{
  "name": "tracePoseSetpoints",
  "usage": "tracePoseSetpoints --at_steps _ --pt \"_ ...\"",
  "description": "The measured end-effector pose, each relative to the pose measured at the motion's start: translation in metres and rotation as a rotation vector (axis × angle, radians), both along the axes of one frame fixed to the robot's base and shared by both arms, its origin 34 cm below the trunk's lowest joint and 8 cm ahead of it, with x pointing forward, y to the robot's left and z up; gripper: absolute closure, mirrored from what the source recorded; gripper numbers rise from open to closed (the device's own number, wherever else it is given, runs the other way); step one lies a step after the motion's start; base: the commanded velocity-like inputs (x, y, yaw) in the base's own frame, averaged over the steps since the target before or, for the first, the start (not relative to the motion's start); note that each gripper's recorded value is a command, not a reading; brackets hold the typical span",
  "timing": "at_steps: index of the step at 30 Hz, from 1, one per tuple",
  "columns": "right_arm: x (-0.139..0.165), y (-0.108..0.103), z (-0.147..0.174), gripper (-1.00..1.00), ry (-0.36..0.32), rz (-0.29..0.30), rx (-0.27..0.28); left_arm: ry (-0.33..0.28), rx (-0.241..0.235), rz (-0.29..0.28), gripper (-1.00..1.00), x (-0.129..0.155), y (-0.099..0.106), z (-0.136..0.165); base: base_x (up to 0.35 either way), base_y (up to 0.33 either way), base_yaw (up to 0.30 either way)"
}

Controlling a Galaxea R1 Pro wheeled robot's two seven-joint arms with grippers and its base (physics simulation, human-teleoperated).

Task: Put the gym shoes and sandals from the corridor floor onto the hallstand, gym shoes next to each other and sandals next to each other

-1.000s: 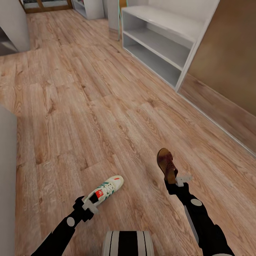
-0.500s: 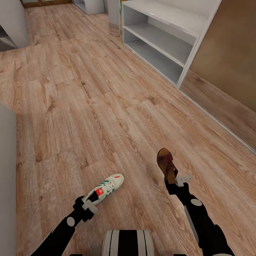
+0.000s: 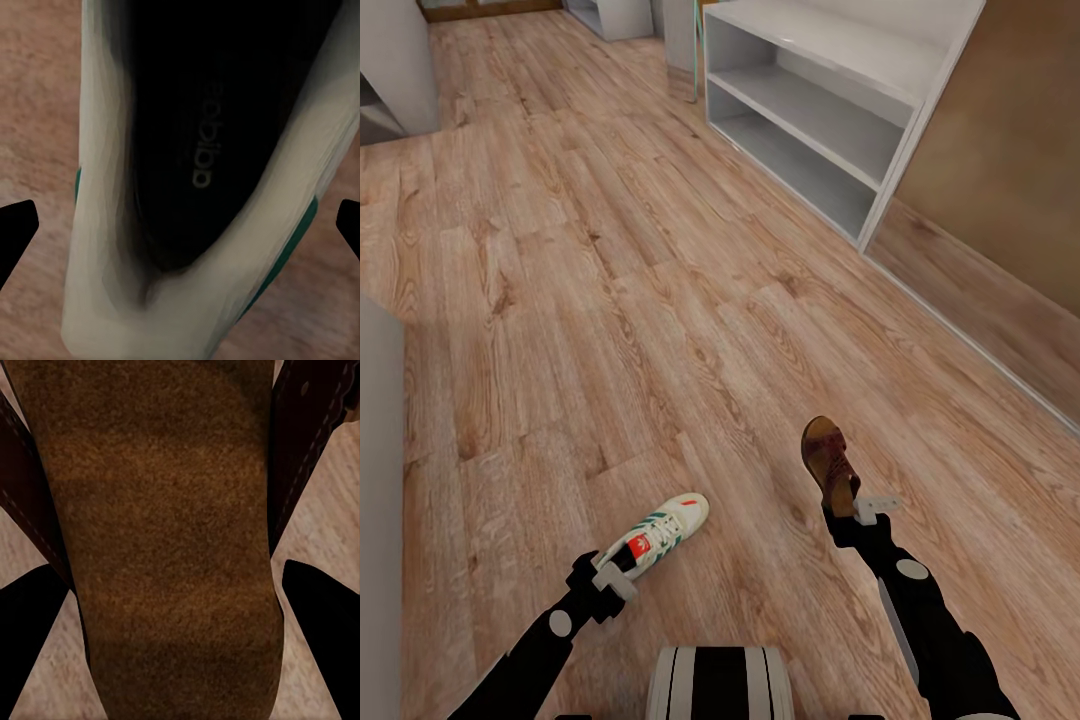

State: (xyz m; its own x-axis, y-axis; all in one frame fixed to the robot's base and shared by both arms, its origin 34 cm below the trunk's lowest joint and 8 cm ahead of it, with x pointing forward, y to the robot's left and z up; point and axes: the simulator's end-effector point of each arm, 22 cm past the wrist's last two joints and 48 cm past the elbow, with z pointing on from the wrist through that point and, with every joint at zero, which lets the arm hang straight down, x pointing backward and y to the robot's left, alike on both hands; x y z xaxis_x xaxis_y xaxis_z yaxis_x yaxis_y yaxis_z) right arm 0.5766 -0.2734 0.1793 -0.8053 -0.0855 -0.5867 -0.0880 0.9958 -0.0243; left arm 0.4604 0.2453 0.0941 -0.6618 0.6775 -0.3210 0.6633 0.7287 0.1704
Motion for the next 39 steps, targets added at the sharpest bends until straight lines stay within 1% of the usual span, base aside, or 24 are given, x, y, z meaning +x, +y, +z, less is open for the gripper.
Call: tracePoseSetpoints --at_steps 5,6,39 --pt "0.0003 0.0000 0.0002 1.00 -0.001 0.000 0.000 -0.002 0.001 0.001 -1.00 0.0004 -0.0003 0.0001 0.004 0.000 0.000" --pt "0.0004 0.0000 0.0003 1.00 -0.001 0.000 0.000 -0.002 0.000 0.001 1.00 0.0004 -0.0006 0.0001 0.001 0.000 0.000" --pt "-0.0001 0.0000 -0.0001 1.00 0.000 0.000 0.000 -0.006 0.000 0.004 1.00 0.0013 -0.0001 0.0004 0.000 0.000 0.000"
